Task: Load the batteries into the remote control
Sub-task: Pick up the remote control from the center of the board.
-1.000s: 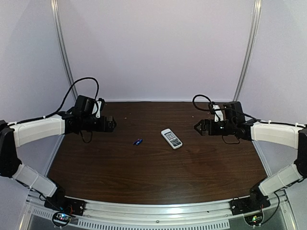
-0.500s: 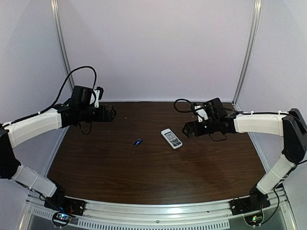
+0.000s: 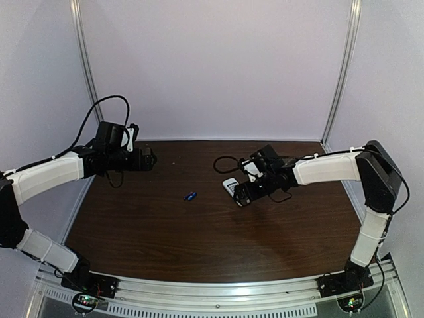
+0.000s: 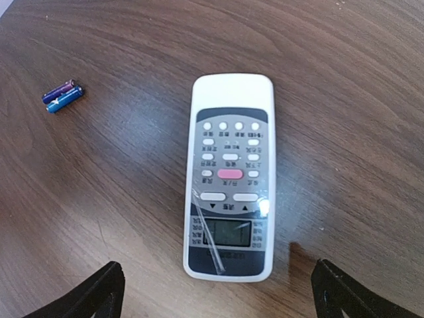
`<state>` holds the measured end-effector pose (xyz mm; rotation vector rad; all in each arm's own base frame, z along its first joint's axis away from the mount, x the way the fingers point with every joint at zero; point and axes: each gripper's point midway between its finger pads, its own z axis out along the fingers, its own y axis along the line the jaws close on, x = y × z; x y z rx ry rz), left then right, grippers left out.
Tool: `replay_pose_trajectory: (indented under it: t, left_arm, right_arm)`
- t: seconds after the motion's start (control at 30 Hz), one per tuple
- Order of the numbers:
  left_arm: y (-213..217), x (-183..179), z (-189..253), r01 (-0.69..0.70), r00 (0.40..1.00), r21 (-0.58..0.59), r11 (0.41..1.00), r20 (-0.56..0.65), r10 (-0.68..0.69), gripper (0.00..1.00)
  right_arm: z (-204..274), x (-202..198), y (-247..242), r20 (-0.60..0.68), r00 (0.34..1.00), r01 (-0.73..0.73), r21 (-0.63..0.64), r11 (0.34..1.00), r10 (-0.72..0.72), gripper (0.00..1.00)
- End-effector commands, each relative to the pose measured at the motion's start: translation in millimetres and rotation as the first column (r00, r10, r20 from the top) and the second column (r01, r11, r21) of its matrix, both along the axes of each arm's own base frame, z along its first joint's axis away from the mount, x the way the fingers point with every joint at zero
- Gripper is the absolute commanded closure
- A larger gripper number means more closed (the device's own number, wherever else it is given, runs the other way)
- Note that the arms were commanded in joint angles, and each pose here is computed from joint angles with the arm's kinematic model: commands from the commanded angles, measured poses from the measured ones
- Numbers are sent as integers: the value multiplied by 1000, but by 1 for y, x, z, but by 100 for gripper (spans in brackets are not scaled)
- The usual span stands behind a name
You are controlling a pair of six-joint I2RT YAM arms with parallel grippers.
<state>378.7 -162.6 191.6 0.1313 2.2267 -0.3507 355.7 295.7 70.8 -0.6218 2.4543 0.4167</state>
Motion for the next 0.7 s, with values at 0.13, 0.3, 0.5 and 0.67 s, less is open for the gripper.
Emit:
replay_pose_trajectory:
  t: [0.13,0.3,0.5,0.67]
  left_arm:
    - [0,-4,4,15,1000,-2,1000,9,-15,3]
    - [-1,-4,1,22,1000,-6,1000,5,-22,3]
    - [0,-3,1,16,1000,-1,1000,3,-16,2]
    - [-1,-3,2,22,1000,-3,1000,8,-22,3]
  right_arm:
    - [-25,7,7,-1,1000,-18,-115,993,18,1]
    - [-34,17,4,38,999,-12,-225,974,21,2]
    - [-47,20,4,36,999,-16,-276,961,27,10]
    - [-48,20,6,31,999,-26,-275,961,36,26]
